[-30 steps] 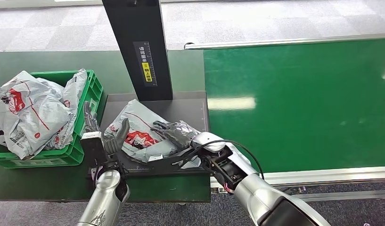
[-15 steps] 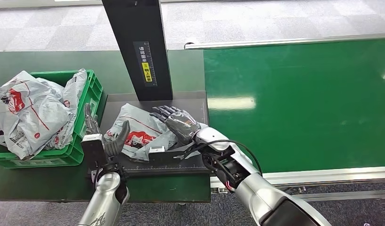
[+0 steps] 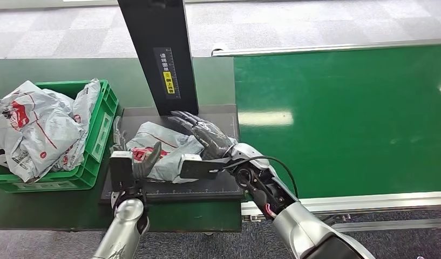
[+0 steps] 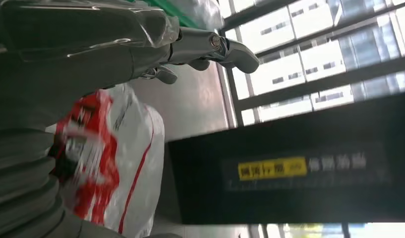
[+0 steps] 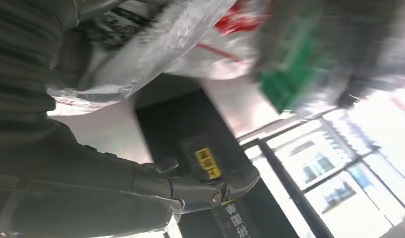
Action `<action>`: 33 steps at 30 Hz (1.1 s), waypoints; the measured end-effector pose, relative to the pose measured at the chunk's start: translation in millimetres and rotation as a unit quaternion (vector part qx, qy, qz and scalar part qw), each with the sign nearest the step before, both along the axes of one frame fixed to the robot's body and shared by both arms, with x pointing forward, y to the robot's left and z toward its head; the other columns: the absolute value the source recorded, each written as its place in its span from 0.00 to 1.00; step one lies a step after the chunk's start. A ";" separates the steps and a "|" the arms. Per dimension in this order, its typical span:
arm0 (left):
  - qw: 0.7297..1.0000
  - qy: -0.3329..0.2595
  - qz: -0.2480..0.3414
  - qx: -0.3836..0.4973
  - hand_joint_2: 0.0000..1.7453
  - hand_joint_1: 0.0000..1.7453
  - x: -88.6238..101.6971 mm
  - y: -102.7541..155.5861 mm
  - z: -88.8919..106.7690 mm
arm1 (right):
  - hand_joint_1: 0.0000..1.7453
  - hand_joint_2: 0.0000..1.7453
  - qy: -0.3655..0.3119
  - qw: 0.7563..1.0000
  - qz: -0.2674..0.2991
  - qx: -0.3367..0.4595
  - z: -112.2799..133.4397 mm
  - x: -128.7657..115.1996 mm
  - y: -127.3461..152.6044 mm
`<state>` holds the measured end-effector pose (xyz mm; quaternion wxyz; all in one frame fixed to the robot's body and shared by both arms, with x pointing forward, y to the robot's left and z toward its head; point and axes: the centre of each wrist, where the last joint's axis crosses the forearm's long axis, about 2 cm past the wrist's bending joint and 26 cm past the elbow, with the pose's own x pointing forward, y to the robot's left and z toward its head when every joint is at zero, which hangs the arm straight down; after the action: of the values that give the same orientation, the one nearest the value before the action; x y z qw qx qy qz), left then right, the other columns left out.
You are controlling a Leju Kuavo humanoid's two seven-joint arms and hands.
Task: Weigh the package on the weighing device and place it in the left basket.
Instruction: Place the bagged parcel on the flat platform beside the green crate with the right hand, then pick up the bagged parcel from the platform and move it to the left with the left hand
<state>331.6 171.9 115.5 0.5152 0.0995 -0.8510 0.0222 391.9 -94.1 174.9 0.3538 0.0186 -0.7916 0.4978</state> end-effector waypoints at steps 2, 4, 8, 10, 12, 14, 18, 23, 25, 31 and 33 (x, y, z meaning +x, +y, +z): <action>0.999 0.007 -0.026 0.028 1.00 0.00 2.1 -6.0 -3.1 | 0.00 1.00 0.039 0.997 0.019 0.069 3.3 0.0 -4.5; 0.997 0.017 -0.050 0.053 1.00 0.00 4.1 -11.4 -5.9 | 0.00 1.00 0.051 0.991 0.024 0.118 7.5 1.1 -10.7; 0.987 0.040 -0.100 0.118 1.00 0.00 6.7 -20.2 -10.9 | 0.00 1.00 0.045 0.983 0.017 0.179 15.3 3.4 -23.1; 0.975 0.057 -0.134 0.167 1.00 0.00 8.1 -24.9 -11.9 | 0.00 1.00 0.036 0.979 0.011 0.200 18.3 4.5 -28.2; 0.954 0.086 -0.170 0.229 1.00 0.00 9.9 -31.1 -13.1 | 0.00 1.00 0.026 0.976 0.006 0.218 22.2 6.0 -32.4; 0.931 0.114 -0.194 0.287 1.00 0.00 11.8 -36.9 -15.3 | 0.00 1.00 0.019 0.973 0.003 0.231 26.0 7.7 -36.2; 0.892 0.140 -0.221 0.370 1.00 0.00 18.6 -41.7 -18.1 | 0.00 1.00 0.015 0.970 -0.001 0.241 29.0 10.0 -42.1; 0.872 0.148 -0.242 0.399 1.00 0.00 24.7 -45.3 -16.8 | 0.00 1.00 0.016 0.969 -0.003 0.245 29.9 11.4 -44.5; 0.869 0.150 -0.245 0.402 1.00 0.00 25.4 -46.5 -16.8 | 0.00 1.00 0.016 0.969 -0.004 0.246 30.1 11.7 -44.9; 0.866 0.152 -0.249 0.407 1.00 0.00 26.1 -48.1 -17.2 | 0.00 1.00 0.016 0.969 -0.006 0.247 30.4 12.2 -45.9; 0.865 0.153 -0.251 0.408 1.00 0.00 26.1 -48.5 -17.4 | 0.00 1.00 0.016 0.969 -0.006 0.247 30.5 12.3 -46.0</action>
<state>357.7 123.5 98.0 0.5408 0.0862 -0.6908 -0.4722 404.1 -140.1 205.4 0.3539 0.1091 -0.8844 0.2842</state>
